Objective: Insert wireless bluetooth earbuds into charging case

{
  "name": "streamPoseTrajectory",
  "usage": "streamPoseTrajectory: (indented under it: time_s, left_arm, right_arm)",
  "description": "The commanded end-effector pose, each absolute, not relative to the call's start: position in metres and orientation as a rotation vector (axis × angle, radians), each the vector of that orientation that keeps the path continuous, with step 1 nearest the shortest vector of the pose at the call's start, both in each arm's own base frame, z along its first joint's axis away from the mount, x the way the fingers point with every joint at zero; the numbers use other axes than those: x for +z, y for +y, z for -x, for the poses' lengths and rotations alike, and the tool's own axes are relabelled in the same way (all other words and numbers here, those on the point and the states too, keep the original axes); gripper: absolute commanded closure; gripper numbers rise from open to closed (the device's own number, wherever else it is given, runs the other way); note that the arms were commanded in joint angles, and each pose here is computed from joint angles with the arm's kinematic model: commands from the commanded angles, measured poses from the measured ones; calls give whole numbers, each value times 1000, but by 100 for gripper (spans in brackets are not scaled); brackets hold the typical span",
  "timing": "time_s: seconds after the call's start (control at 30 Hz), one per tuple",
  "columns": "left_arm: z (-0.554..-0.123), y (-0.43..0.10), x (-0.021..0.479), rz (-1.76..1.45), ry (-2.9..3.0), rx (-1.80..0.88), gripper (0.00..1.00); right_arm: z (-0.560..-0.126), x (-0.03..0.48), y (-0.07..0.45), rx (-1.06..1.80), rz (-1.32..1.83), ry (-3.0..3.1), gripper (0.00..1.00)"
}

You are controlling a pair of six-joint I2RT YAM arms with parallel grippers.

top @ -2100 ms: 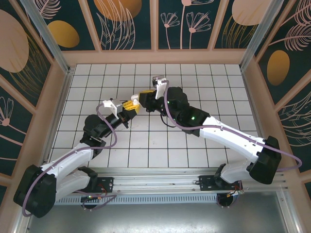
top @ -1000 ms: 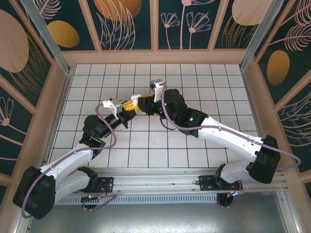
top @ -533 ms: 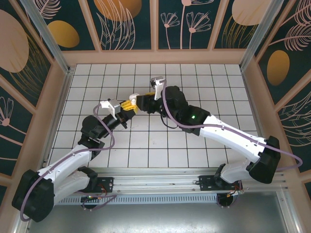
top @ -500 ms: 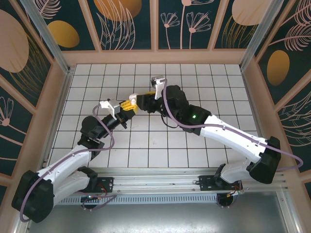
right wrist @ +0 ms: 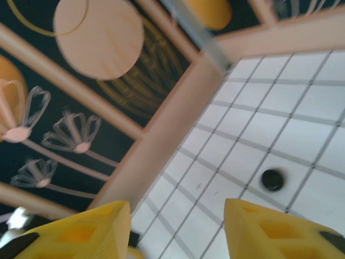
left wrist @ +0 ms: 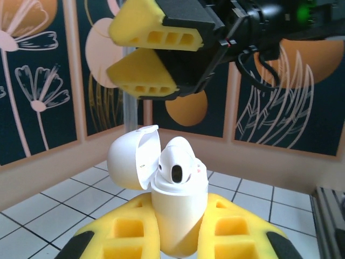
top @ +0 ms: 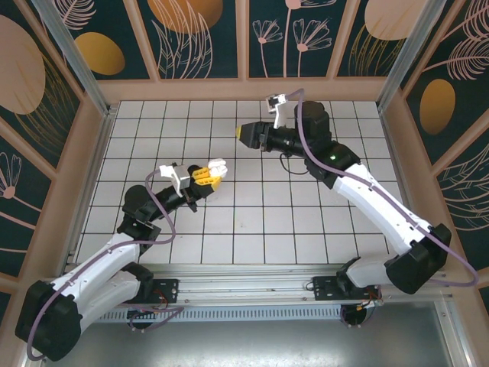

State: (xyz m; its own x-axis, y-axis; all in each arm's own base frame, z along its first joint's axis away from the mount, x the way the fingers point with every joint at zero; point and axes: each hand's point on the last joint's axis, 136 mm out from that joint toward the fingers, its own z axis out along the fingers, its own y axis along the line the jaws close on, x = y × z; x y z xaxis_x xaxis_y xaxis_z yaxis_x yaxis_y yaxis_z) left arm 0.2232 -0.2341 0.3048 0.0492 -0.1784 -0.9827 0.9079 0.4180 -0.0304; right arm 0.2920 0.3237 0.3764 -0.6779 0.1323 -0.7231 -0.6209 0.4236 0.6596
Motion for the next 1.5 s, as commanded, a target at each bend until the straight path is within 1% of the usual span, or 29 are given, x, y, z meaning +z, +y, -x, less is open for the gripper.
streamPoseTrajectory:
  time_s: [0.0, 0.07, 0.2, 0.37, 0.5, 0.73, 0.97, 1.27, 1.3, 1.37, 1.47]
  left_arm:
    - [-211, -241, 319, -848, 1176, -988, 100]
    - [-212, -242, 320, -849, 1179, -997, 100]
    - [-213, -243, 319, -840, 1183, -1017, 100]
    - [-215, -243, 317, -817, 1201, -1029, 100]
    - [-221, -242, 314, -787, 1229, -1026, 100]
    - [-229, -241, 314, -745, 1262, -1028, 100]
    - [-238, -239, 311, -689, 1295, -1022, 100]
    - [-244, -241, 313, -687, 1317, -1023, 100]
    - [-245, -242, 311, -687, 1326, -1017, 100]
    - [-248, -242, 306, -677, 1356, -1017, 100]
    - [-260, -245, 296, -616, 1462, -1062, 100]
  right_arm:
    - [-264, 368, 349, 1574, 584, 1982, 55]
    - [-257, 361, 357, 1644, 642, 2006, 59]
    - [-239, 359, 367, 1810, 755, 1988, 63]
    - [-227, 361, 368, 1870, 832, 1966, 70]
    - [-214, 368, 366, 1890, 902, 1938, 71]
    - [-196, 360, 363, 1869, 1001, 1964, 72]
    - [-182, 369, 352, 1835, 1066, 1916, 72]
    - [-207, 356, 338, 1707, 940, 1982, 70]
    - [-212, 356, 335, 1677, 912, 1986, 70]
    - [-225, 356, 326, 1602, 839, 1994, 66]
    - [-253, 350, 304, 1449, 671, 2025, 64]
